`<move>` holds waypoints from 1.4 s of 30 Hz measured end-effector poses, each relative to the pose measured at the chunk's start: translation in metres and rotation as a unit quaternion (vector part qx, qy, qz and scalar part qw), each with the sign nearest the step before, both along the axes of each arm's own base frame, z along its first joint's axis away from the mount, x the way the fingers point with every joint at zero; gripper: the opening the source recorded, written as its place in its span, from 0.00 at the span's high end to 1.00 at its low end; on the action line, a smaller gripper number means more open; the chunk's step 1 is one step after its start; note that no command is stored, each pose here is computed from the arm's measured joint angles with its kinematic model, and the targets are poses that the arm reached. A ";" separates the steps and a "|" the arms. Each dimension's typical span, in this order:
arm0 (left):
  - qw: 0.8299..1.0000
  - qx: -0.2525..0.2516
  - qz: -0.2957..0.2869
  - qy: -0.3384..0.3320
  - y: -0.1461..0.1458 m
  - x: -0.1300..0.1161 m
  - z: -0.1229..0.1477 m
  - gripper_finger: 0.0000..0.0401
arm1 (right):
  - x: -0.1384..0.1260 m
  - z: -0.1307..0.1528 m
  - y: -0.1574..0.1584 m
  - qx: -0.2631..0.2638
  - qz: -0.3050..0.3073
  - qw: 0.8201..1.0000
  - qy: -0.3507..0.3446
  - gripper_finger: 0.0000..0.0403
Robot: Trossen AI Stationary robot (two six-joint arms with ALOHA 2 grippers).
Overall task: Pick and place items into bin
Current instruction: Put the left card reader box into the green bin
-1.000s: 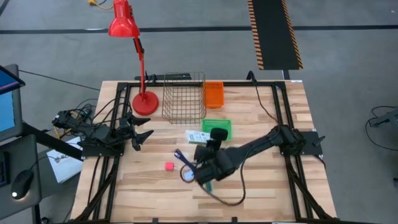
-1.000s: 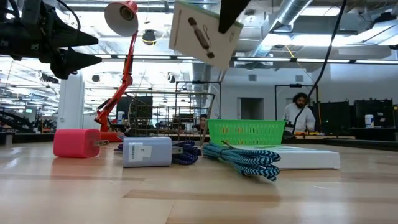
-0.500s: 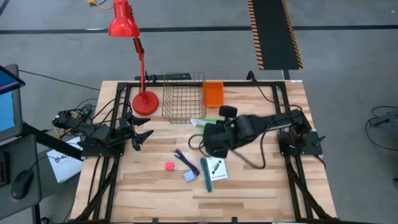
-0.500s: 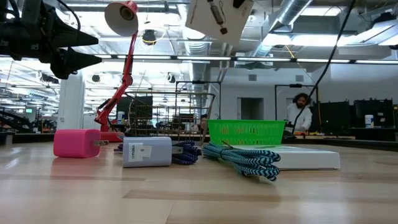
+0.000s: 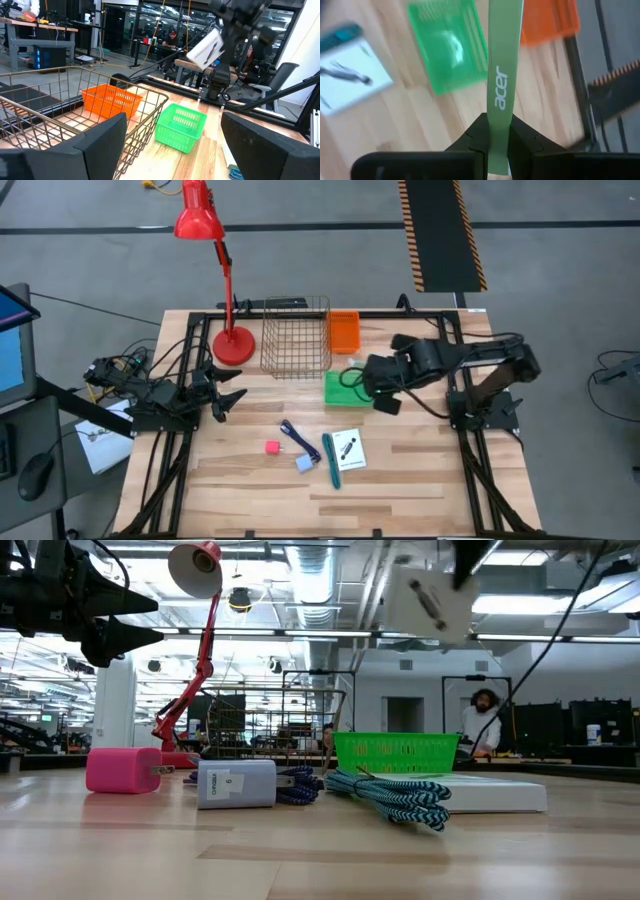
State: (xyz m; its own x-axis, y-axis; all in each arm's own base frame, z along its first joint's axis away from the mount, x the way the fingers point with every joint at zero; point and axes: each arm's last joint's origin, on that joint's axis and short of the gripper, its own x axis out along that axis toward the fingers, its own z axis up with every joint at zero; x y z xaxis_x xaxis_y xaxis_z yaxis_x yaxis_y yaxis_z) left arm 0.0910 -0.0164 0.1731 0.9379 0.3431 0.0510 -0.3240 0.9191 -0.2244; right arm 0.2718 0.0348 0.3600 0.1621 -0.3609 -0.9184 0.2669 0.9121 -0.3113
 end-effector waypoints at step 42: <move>1.000 0.000 0.000 0.000 0.000 0.000 0.000 0.22 | 0.056 -0.080 -0.008 0.056 0.115 0.991 0.043 0.91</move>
